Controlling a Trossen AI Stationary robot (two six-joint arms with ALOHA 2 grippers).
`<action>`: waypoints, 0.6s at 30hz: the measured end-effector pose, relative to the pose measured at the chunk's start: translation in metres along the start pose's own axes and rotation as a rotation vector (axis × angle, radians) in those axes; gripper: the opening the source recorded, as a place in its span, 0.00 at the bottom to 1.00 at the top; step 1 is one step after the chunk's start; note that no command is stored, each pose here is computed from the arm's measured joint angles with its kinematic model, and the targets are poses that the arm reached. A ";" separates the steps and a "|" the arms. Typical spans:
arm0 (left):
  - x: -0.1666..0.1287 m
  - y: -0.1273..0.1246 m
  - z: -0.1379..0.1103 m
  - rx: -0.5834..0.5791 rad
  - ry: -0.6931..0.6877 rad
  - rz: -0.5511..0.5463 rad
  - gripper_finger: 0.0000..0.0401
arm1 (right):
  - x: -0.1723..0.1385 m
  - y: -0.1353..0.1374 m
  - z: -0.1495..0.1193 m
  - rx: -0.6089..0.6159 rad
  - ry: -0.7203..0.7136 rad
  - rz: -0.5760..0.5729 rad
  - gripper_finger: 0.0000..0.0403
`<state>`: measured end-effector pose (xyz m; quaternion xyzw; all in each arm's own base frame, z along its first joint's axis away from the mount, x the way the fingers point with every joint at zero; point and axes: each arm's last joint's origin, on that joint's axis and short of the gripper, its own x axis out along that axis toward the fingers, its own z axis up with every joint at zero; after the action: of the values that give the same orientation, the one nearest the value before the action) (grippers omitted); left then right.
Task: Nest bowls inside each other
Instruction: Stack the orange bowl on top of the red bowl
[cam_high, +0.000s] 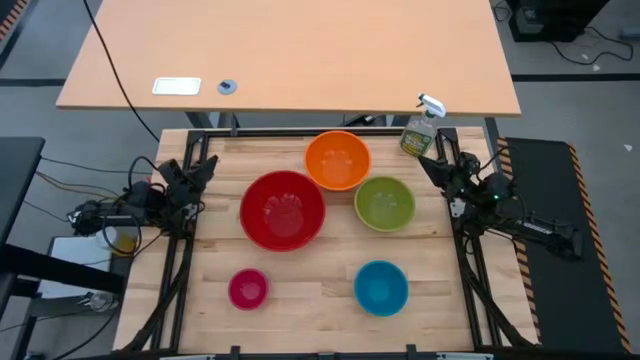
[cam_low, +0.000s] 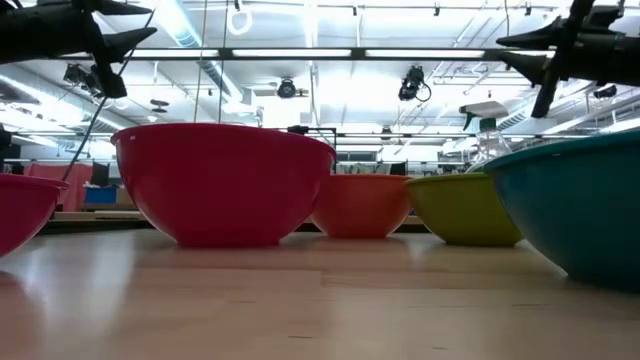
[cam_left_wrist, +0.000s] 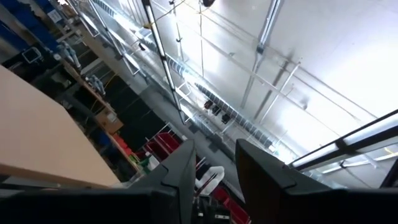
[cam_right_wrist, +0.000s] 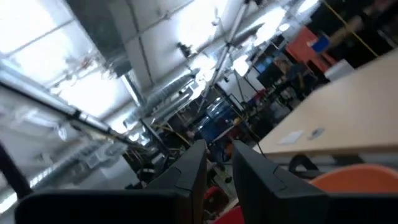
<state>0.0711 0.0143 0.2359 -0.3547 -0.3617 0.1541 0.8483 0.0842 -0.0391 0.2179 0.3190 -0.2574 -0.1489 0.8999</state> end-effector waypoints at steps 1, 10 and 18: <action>0.000 0.000 0.000 -0.002 0.000 0.000 0.29 | 0.001 -0.001 -0.001 0.017 0.005 -0.009 0.21; -0.001 0.006 0.004 0.017 -0.139 0.208 0.29 | 0.028 0.000 -0.001 -0.031 0.110 -0.148 0.21; -0.003 0.023 -0.017 0.023 -0.009 0.371 0.29 | 0.087 -0.001 -0.003 -0.044 0.323 -0.481 0.20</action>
<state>0.0811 0.0207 0.2103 -0.4048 -0.2922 0.3139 0.8076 0.1575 -0.0761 0.2477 0.3710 -0.0242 -0.3107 0.8748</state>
